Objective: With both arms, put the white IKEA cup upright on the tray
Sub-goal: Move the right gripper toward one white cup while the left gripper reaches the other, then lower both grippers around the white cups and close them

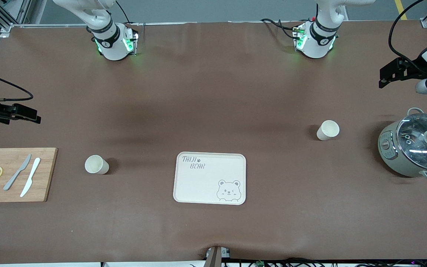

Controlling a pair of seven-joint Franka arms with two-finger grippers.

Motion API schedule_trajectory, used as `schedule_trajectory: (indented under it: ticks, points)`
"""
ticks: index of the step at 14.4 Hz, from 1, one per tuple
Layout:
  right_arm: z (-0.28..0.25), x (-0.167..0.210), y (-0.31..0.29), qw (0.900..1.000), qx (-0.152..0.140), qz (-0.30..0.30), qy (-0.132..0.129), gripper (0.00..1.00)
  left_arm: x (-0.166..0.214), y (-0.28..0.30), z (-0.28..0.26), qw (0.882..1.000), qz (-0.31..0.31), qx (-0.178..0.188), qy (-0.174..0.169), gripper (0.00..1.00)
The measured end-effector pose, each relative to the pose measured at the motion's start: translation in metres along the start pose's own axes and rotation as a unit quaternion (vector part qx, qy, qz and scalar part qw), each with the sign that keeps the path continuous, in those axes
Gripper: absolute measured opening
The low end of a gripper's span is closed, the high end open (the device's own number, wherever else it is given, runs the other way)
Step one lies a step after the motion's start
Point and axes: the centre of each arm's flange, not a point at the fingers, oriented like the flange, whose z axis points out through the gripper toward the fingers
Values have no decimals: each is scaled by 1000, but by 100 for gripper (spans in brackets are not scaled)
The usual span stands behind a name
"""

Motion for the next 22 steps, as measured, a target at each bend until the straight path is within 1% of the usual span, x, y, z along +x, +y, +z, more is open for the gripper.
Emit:
schedule_trajectory:
  ticks: [4,6,7,10,14,17,18,20,22]
  points:
    - [20,9,-4,1000,0,-4,3,100,5,-3,30,1000,16,-3,-19,100]
    - [32,15,-9,1000,0,-8,12,100,9,-5,52,1000,24,-3,-19,100]
    - [40,19,-11,1000,0,-9,15,100,9,-6,62,1000,24,-3,-14,100]
    - [74,35,-8,1000,1,-10,8,100,-4,-6,99,999,37,-2,4,100]
    - [112,55,-2,1000,2,-17,-1,100,-27,-15,152,998,57,-5,6,100]
    - [139,68,0,1000,3,-18,-3,100,-37,-16,198,998,57,-4,16,100]
    - [148,72,1,1000,3,-19,0,100,-41,-17,213,998,55,-3,21,100]
    - [174,82,2,1000,2,-23,13,100,-49,-20,240,998,54,-2,30,100]
    - [201,86,3,999,1,-37,21,100,-56,-24,265,997,61,0,43,100]
